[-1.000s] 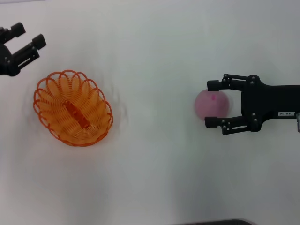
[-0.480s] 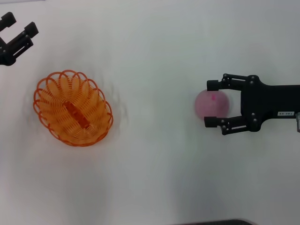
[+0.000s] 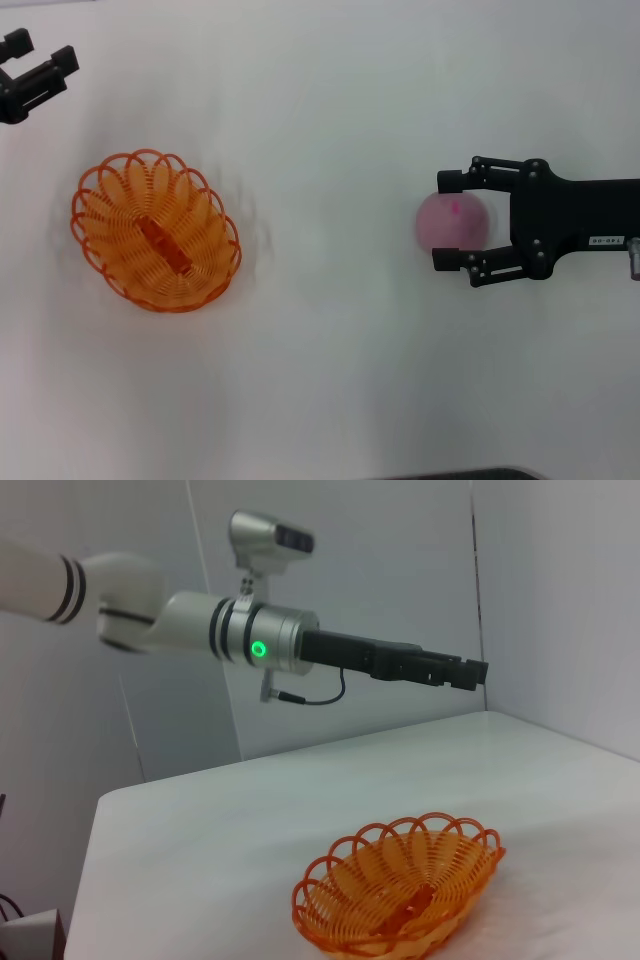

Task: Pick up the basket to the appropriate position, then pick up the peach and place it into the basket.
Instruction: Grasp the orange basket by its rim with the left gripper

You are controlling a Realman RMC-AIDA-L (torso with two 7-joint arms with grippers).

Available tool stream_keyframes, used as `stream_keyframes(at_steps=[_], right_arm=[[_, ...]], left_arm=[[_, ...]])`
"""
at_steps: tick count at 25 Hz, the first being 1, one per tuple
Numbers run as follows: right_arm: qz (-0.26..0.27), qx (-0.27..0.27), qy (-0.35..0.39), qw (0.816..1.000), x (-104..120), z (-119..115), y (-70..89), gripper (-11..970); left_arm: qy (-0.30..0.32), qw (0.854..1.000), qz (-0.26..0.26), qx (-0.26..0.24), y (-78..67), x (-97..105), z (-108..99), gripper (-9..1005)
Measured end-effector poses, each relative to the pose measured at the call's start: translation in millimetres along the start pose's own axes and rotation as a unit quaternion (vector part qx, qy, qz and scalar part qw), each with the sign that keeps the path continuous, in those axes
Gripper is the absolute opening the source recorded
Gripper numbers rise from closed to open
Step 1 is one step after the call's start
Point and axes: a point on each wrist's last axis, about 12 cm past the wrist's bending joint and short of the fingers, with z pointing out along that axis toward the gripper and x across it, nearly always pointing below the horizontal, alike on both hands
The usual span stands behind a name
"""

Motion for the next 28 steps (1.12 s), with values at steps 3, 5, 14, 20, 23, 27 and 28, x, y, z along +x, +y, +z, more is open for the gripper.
stream_keyframes(at_steps=[3, 5, 14, 20, 23, 27, 28], right_arm=[[0.000, 0.000, 0.000, 1.000, 0.0, 0.0, 0.0, 942], [0.000, 0.000, 0.000, 1.000, 0.1, 0.0, 0.1, 942], [0.001, 0.001, 0.000, 1.000, 0.1, -0.9, -0.1, 942], [0.000, 0.001, 0.000, 1.000, -0.2, -0.9, -0.4, 942], [0.000, 0.001, 0.000, 1.000, -0.5, -0.7, -0.6, 942], [-0.002, 0.001, 0.000, 1.000, -1.5, -0.2, -1.3, 942], [-0.003, 0.000, 0.000, 1.000, -1.9, 0.1, -1.6, 942]], left_arm=[[0.049, 0.999, -0.003, 0.001, 2.7, -14.3, 2.4, 656], [0.082, 0.997, 0.000, 0.004, 3.1, -23.3, 5.2, 656], [0.292, 0.956, -0.002, 0.023, -0.4, -65.6, 29.7, 657], [0.377, 0.926, 0.024, 0.010, -8.9, -79.6, 47.5, 656], [0.398, 0.917, 0.035, 0.009, -12.3, -82.0, 53.2, 656], [0.417, 0.908, 0.045, 0.006, -14.6, -85.0, 57.8, 656], [0.419, 0.907, 0.047, 0.005, -15.3, -85.8, 59.0, 656]])
